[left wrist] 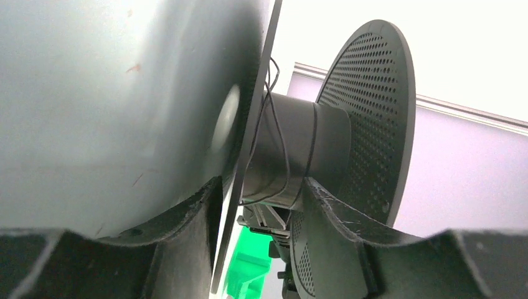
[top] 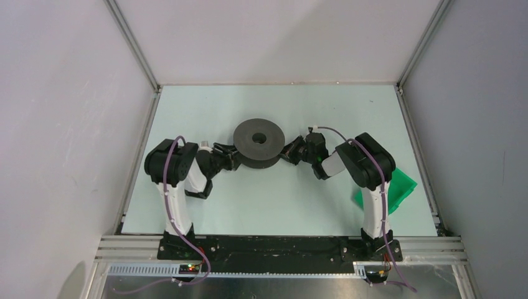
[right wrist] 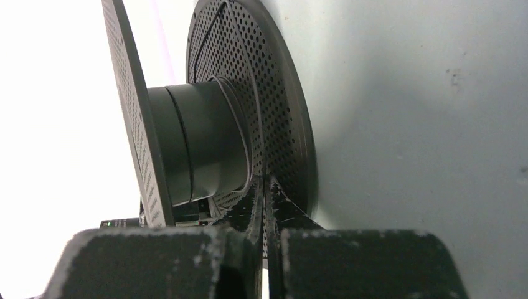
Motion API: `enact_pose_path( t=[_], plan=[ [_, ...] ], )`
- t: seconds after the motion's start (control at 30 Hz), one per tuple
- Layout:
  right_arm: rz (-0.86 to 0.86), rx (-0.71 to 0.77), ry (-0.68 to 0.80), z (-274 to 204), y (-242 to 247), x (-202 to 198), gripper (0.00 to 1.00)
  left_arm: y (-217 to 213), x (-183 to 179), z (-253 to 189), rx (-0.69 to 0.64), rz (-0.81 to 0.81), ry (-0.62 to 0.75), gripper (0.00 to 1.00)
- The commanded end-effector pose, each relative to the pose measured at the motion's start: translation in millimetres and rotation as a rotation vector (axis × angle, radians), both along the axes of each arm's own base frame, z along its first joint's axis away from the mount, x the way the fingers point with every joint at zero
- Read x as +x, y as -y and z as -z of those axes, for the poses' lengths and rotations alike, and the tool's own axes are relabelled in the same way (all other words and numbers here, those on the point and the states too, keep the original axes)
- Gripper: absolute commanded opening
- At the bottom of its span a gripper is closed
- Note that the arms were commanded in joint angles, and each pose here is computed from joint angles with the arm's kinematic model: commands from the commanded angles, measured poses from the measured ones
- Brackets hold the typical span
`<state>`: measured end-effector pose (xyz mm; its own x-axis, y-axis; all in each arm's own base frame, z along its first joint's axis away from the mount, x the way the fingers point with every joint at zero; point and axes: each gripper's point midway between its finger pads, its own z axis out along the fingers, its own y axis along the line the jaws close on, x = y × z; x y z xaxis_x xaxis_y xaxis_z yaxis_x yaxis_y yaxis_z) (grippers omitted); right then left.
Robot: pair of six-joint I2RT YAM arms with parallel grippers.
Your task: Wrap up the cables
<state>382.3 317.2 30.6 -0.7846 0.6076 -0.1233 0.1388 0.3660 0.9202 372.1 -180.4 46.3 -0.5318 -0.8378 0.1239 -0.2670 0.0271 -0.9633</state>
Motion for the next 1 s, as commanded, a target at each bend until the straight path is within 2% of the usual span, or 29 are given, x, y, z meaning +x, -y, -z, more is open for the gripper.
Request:
enact_pose_path(
  t=[0.0, 0.5, 0.6, 0.97],
  plan=[
    [0.011, 0.012, 0.055, -16.1, -5.8, -1.6, 0.0, -3.0, -3.1, -27.7, -0.028, -0.026, 0.084, 0.54],
    [0.044, -0.002, 0.028, -11.1, -15.7, -11.3, 0.0, -14.2, -25.8, -20.3, -0.032, -0.073, 0.038, 0.57],
    [0.057, 0.004, 0.014, -8.8, -20.2, -13.9, 0.0, -21.1, -32.1, -13.5, -0.046, -0.114, -0.007, 0.57],
    [0.081, -0.015, 0.018, -11.2, -28.7, -20.2, 0.0, -20.9, -42.5, -12.6, -0.086, -0.11, -0.048, 0.58]
  ],
)
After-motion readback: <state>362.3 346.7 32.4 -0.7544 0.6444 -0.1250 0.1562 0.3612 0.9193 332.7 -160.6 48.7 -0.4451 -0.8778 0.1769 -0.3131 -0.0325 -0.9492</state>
